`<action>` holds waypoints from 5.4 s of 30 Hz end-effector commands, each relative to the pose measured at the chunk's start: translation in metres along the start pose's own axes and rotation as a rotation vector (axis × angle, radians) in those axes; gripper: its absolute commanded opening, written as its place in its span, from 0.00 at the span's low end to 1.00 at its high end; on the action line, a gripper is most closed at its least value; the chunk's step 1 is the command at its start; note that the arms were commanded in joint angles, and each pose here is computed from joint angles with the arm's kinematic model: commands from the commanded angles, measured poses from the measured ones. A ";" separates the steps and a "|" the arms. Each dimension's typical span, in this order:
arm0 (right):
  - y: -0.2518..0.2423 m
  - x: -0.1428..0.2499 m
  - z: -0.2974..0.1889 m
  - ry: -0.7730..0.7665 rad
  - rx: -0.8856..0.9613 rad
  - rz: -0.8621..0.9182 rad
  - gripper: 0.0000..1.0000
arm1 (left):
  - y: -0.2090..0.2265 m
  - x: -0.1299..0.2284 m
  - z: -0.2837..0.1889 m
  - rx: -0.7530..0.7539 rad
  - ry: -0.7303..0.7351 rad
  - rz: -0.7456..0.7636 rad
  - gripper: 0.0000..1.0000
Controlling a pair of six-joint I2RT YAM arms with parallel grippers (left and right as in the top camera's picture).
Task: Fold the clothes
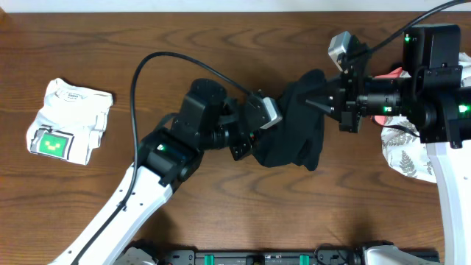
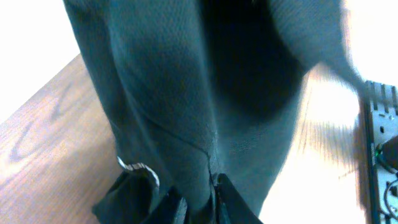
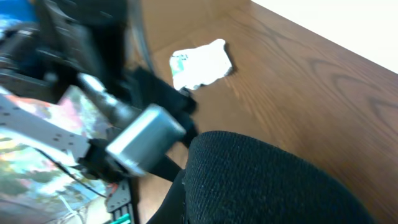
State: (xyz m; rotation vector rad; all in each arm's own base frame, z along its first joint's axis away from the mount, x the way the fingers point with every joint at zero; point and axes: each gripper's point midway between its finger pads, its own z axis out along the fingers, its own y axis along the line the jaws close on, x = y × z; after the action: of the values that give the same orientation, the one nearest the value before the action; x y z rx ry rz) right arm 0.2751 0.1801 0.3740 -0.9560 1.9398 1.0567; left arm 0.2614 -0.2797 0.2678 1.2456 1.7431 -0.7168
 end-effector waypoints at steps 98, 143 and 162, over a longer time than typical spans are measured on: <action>-0.109 0.064 -0.066 0.260 0.856 0.362 0.38 | 0.108 0.080 -0.020 -0.372 0.206 -0.489 0.77; -0.146 0.102 -0.122 0.280 1.163 0.645 0.40 | 0.057 0.111 0.089 -0.354 0.392 -0.397 0.92; -0.145 0.102 -0.120 0.278 1.152 0.647 0.33 | 0.032 0.174 0.126 -0.324 0.567 -0.528 0.21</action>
State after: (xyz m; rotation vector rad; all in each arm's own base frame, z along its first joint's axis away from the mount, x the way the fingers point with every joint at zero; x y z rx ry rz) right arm 0.3209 -0.0093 0.2831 0.1757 2.6191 -0.0756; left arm 0.3027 -0.2945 0.0572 0.8223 2.5863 -0.3594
